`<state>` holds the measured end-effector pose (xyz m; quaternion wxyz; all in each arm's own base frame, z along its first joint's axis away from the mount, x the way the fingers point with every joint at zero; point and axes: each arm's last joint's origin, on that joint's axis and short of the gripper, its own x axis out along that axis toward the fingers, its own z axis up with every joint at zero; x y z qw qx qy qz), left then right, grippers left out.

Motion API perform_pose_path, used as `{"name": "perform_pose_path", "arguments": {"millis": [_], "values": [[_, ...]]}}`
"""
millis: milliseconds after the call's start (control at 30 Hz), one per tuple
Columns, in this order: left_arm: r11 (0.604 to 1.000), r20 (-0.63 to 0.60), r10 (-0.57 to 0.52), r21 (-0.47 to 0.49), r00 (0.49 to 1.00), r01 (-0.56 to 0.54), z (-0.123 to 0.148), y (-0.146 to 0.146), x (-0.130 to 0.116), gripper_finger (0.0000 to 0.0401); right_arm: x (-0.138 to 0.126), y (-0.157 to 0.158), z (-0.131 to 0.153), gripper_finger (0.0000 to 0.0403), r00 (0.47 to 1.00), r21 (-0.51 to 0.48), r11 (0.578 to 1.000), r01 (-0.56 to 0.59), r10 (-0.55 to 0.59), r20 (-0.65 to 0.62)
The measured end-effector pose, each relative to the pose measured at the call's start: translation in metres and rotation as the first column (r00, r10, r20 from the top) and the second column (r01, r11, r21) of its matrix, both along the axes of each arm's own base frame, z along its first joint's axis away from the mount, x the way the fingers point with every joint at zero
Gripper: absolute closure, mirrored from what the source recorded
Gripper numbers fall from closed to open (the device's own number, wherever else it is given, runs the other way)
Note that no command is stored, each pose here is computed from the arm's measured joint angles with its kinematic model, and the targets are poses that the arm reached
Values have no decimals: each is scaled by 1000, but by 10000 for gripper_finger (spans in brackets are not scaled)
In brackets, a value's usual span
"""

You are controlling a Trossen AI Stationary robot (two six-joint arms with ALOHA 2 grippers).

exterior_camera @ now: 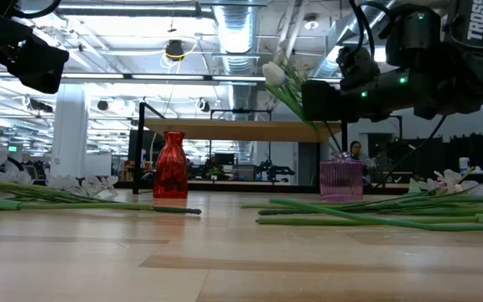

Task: Pick and place flowers into a vace then onto a shelf
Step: Put the bottom white flowers into the pink vase

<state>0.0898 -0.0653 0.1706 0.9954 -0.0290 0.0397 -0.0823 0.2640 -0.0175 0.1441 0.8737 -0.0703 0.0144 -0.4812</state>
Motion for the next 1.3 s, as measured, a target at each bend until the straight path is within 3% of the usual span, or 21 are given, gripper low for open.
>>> {"name": "perform_pose_path", "arguments": {"millis": [567, 933, 1300], "values": [[1000, 0, 1, 0, 1000, -1, 0, 0, 0, 197, 0, 0, 0, 368, 1000, -2, 1000, -14, 14, 4], [1000, 0, 5, 1, 1000, -5, 0, 0, 0, 197, 0, 0, 0, 334, 1000, -2, 1000, -17, 17, 5], [1000, 1, 5, 0, 1000, -5, 0, 0, 0, 197, 1, 2, 1, 326, 1000, -2, 1000, -23, 23, 5]]}}
